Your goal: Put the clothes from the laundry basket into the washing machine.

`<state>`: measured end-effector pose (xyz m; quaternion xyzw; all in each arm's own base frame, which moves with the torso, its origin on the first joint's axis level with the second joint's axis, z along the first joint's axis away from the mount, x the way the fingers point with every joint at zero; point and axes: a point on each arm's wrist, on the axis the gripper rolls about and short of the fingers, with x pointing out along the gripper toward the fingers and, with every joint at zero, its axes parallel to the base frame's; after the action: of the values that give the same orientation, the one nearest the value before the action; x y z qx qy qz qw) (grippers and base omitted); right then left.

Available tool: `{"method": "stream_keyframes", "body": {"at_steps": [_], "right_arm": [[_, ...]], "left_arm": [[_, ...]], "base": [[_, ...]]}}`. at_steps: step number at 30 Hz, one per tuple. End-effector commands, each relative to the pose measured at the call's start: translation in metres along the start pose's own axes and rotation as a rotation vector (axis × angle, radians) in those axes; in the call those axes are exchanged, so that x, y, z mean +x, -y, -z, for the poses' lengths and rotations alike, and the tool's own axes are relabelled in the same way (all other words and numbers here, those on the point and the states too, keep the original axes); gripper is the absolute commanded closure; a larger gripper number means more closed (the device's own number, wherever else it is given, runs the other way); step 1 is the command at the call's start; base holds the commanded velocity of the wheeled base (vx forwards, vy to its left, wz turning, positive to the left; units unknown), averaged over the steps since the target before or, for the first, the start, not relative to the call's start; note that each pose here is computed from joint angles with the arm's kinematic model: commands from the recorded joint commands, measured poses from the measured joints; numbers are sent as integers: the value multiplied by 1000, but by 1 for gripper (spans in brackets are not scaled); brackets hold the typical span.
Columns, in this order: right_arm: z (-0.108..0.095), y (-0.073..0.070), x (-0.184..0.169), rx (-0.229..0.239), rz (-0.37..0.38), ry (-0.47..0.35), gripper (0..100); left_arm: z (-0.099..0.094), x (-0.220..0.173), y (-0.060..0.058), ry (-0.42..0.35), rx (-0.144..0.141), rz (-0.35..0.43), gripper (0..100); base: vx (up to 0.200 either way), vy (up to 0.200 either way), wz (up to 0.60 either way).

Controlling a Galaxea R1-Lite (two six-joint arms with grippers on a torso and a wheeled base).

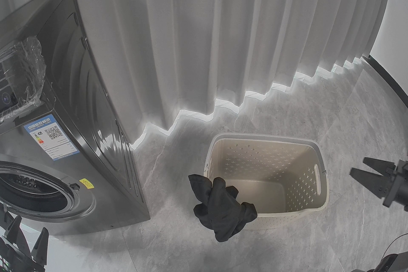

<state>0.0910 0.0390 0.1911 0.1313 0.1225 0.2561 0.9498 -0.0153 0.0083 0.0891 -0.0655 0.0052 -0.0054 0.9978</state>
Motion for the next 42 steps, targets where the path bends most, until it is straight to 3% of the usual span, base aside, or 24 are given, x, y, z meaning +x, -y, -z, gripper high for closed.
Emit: {"method": "stream_keyframes", "body": {"at_steps": [1, 6, 11, 18, 24, 30, 33, 39, 42], "right_arm": [[20, 9, 93, 42, -28, -226, 0], [33, 9, 119, 43, -38, -268, 0], [72, 19, 176, 71, -27, -347, 0], [100, 27, 210, 74, -29, -355, 0], [129, 30, 232, 129, -34, -371, 0], [147, 34, 252, 135, -39, -370, 0], [154, 31, 262, 134, -54, -374, 0], [170, 20, 272, 196, -92, -366, 0], [177, 22, 276, 203, -87, -371, 0]], "left_arm": [[5, 1, 0, -17, 5, -5, 0], [5, 1, 0, -17, 0, -5, 0], [5, 1, 0, -17, 3, -2, 0], [5, 1, 0, -19, -2, -3, 0], [5, 1, 0, -17, 2, -3, 0], [5, 1, 0, -17, -3, -3, 0], [5, 1, 0, -17, 0, -3, 0], [5, 1, 0, -17, -10, -3, 0], [5, 1, 0, -17, -12, -2, 0]], "base": [[0, 0, 0], [0, 0, 0], [0, 0, 0], [0, 0, 0], [0, 0, 0], [0, 0, 0], [0, 0, 0], [0, 0, 0], [0, 0, 0]]}}
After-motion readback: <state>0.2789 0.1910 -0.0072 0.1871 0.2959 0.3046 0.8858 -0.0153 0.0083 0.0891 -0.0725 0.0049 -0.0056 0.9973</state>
